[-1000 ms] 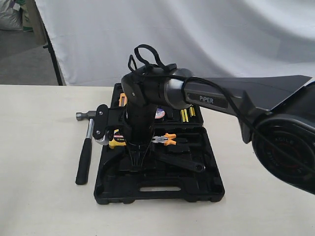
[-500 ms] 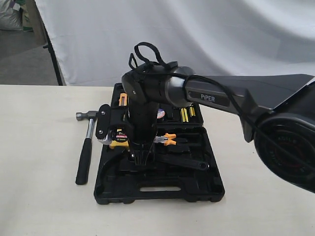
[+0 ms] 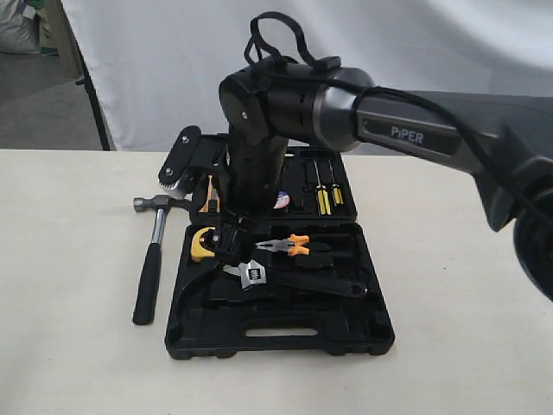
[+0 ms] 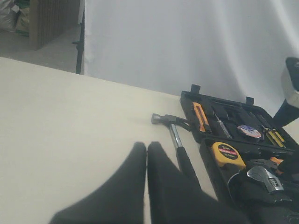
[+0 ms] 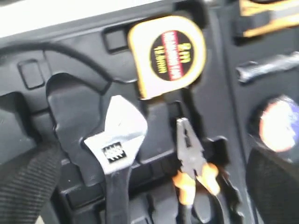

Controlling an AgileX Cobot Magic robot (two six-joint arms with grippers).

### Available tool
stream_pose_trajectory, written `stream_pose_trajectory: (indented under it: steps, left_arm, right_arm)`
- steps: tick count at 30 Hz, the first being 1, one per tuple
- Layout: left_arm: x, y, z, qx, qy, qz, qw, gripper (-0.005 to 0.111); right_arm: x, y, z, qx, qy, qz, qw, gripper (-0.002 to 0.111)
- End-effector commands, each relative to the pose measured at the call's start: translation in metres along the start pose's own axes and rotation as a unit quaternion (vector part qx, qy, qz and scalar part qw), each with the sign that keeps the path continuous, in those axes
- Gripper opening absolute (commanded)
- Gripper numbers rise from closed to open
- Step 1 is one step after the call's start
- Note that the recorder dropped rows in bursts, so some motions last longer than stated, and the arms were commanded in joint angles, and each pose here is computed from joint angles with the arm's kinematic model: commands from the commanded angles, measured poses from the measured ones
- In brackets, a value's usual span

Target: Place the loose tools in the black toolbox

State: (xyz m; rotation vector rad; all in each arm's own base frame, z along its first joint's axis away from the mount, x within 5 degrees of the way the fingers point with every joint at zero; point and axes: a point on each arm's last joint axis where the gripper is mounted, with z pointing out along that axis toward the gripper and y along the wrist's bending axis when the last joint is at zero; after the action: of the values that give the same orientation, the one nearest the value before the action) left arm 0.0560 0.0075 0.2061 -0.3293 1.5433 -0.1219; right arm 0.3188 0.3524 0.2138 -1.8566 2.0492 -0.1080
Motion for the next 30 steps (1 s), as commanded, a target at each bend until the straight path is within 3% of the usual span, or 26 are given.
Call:
stream_pose_trajectory:
  steps: [1, 19, 22, 24, 25, 26, 27, 29, 30]
  left_arm:
    - [-0.002, 0.001, 0.0, -0.01, -0.01, 0.0, 1.0, 0.001]
    - [-0.002, 0.001, 0.0, -0.01, -0.01, 0.0, 1.0, 0.001]
    - [-0.002, 0.001, 0.0, -0.01, -0.01, 0.0, 1.0, 0.001]
    - [-0.002, 0.001, 0.0, -0.01, -0.01, 0.0, 1.0, 0.001]
    - [-0.002, 0.001, 0.0, -0.01, -0.01, 0.0, 1.0, 0.001]
    - [-0.002, 0.001, 0.0, -0.01, -0.01, 0.0, 1.0, 0.001]
    - [-0.002, 0.001, 0.0, -0.01, -0.01, 0.0, 1.0, 0.001]
    - [-0.002, 0.001, 0.0, -0.01, -0.01, 0.0, 1.0, 0.001]
    - [-0.002, 0.001, 0.0, -0.01, -0.01, 0.0, 1.0, 0.001]
  right_arm:
    - [0.005, -0.006, -0.018, 0.011, 0.006, 0.025, 1.0, 0.1]
    - [0.04, -0.025, -0.03, -0.012, 0.091, 0.065, 0.994, 0.1]
    - [0.047, -0.031, -0.036, -0.019, 0.085, 0.088, 0.992, 0.095]
    - [0.052, -0.036, -0.04, -0.025, 0.076, 0.105, 0.991, 0.084]
    - [0.057, -0.042, -0.044, -0.032, 0.066, 0.123, 0.99, 0.064]
    - [0.059, -0.044, -0.046, -0.036, 0.062, 0.131, 0.989, 0.054]
    - [0.066, -0.049, -0.047, -0.051, 0.052, 0.147, 0.986, 0.029]
    - [0.073, -0.05, -0.043, -0.079, 0.044, 0.154, 0.984, 0.0]
    - [0.076, -0.048, -0.039, -0.092, 0.043, 0.149, 0.984, 0.001]
